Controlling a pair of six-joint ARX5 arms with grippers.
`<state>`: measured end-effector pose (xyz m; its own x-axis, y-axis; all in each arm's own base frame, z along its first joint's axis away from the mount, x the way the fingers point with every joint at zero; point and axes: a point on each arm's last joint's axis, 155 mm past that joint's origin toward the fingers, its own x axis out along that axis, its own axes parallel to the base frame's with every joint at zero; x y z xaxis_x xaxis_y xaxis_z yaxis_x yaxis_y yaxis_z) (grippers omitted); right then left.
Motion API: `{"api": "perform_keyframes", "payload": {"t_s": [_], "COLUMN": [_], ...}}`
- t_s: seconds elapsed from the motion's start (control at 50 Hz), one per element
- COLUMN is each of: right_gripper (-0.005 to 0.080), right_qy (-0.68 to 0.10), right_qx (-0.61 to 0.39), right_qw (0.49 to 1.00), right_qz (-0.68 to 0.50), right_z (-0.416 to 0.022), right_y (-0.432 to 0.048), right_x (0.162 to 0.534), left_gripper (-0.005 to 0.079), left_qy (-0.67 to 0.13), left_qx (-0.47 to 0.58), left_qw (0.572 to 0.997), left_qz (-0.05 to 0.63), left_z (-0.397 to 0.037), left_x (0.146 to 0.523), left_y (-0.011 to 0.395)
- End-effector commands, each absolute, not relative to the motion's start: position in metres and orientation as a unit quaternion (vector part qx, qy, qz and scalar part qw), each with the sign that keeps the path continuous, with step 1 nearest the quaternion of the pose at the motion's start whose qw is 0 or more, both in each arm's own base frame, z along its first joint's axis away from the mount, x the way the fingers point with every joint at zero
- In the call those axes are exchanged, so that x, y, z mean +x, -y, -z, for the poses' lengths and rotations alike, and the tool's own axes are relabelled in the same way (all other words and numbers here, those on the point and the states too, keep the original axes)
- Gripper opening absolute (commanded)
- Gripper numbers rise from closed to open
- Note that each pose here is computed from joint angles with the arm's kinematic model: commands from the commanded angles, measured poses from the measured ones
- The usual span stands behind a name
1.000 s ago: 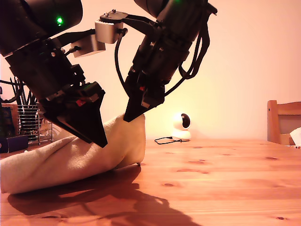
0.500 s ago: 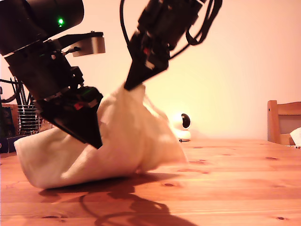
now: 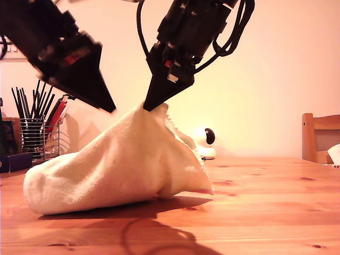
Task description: Fold the tea towel in front of you. After folding it, place it to the left side.
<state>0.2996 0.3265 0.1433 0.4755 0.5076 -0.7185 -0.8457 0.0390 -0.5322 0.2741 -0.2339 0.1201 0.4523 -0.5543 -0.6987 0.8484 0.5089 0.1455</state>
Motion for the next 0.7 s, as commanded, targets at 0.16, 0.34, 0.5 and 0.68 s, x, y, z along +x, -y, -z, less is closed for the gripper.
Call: {"api": "perform_keyframes", "payload": {"t_s": [0.16, 0.34, 0.5, 0.68], "right_gripper": [-0.0011, -0.0011, -0.0011, -0.0011], "right_qy": [-0.189, -0.192, -0.184, -0.182], "right_qx": [-0.491, -0.489, -0.483, -0.481], "right_qw": [0.698, 0.694, 0.697, 0.697], "right_qz": [-0.486, -0.492, -0.497, -0.499], "right_z": [-0.136, -0.134, -0.137, -0.138], "right_y": [-0.324, -0.325, -0.329, -0.330], "right_x": [0.296, 0.293, 0.293, 0.293], "left_gripper": [0.0354, 0.0354, 0.0343, 0.0339], "left_qy": [-0.296, -0.289, -0.314, -0.337], "left_qx": [0.249, 0.221, 0.191, 0.170], "left_qw": [0.803, 0.805, 0.797, 0.795], "left_qz": [0.454, 0.469, 0.479, 0.475], "left_z": [-0.106, -0.108, -0.093, -0.079], "left_x": [0.289, 0.300, 0.302, 0.305], "left_y": [0.217, 0.196, 0.176, 0.159]}}
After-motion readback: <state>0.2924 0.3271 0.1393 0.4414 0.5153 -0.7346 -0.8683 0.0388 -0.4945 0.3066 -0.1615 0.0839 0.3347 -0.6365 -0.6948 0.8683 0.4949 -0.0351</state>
